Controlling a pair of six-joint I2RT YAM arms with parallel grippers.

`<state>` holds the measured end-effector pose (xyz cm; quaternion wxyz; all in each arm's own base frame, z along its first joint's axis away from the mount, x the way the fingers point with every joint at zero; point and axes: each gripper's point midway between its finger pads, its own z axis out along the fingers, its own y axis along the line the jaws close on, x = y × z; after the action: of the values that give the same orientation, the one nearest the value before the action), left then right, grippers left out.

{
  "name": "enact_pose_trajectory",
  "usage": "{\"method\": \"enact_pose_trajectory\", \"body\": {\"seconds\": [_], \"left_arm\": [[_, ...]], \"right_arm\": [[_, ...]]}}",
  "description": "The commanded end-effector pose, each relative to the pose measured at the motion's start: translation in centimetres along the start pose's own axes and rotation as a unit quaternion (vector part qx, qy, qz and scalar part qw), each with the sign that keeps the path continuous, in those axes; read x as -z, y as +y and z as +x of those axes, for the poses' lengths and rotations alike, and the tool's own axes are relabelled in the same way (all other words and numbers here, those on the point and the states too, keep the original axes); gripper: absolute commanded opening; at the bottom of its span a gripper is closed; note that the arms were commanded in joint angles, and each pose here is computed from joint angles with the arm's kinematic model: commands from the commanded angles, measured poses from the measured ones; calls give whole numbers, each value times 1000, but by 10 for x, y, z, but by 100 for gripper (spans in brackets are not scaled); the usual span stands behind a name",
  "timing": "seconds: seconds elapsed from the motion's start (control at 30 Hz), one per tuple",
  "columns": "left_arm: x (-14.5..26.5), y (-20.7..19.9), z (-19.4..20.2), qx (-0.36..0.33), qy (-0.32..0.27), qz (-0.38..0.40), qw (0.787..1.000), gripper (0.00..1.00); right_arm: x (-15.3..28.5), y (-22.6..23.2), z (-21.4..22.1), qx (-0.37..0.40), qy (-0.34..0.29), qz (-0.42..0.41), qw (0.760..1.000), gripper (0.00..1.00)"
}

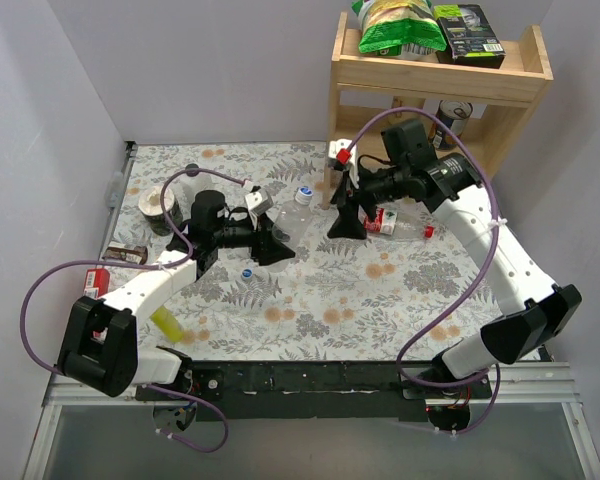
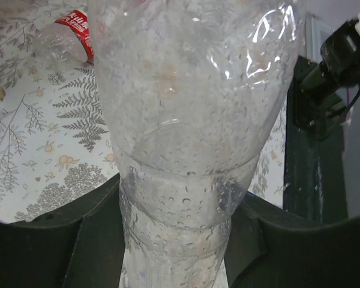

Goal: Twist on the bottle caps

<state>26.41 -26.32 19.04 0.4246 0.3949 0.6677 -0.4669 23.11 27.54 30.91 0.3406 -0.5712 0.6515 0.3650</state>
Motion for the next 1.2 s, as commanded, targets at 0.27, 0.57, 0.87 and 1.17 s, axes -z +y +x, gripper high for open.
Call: {"method": "enact_pose_trajectory", "body": {"seconds": [0.27,0.57,0.87,1.17], "left_arm": [[29,-21,34,-176,119,64,975,0],[28,-14,10,-206,118,37,971,0],[25,-28,11,-219,131,44,966,0],[19,-23,2,-230,133,42,963,0]], "right_arm": [[6,10,-27,302,-43,-73,949,78],[-4,45,-7,358,-29,-107,927,79],[-13,42,-9,329,-51,-76,940,74],[-14,45,4,336,-34,-93,937,50]]}}
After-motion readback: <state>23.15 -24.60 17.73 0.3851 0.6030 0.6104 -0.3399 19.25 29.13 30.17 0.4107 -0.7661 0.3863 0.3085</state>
